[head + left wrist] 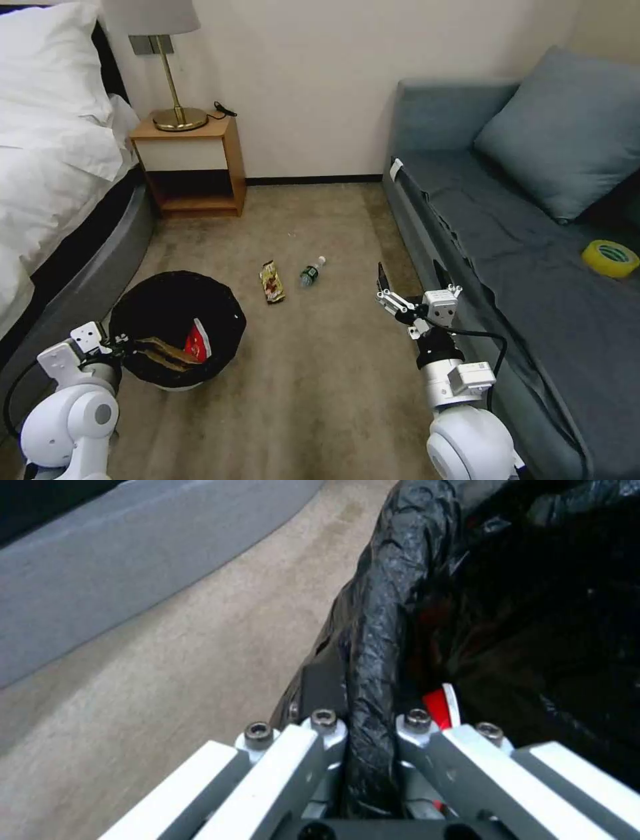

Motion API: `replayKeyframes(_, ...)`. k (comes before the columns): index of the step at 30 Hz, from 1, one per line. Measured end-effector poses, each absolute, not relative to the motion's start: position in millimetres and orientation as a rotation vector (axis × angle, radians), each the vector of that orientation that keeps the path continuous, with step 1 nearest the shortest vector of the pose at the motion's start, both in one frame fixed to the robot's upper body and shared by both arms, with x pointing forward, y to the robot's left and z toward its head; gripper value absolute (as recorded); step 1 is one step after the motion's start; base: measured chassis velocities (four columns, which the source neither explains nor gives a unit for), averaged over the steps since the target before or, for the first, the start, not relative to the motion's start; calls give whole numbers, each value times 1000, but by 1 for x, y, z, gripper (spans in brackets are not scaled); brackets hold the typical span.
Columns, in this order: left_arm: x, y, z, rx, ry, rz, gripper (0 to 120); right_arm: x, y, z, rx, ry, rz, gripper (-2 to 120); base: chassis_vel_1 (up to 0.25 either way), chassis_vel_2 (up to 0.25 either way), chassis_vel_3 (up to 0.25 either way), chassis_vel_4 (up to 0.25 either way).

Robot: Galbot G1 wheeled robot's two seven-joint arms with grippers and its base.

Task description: Pick up the trash bin, then pick up the garbage on the floor and place it into the trash bin.

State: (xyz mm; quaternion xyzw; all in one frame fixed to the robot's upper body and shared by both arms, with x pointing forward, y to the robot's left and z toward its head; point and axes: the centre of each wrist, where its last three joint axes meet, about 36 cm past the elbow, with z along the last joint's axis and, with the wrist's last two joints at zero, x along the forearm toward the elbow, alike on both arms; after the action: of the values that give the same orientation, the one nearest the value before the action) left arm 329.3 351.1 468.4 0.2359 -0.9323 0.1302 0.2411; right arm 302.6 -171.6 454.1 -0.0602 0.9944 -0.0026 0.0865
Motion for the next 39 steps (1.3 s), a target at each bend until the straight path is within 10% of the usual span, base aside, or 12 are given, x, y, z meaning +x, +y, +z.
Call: replayKeyframes(39,336,356,467,665,-2550,369,3,318,-167,446,-281,3000,-24,100,-184,174,175,-176)
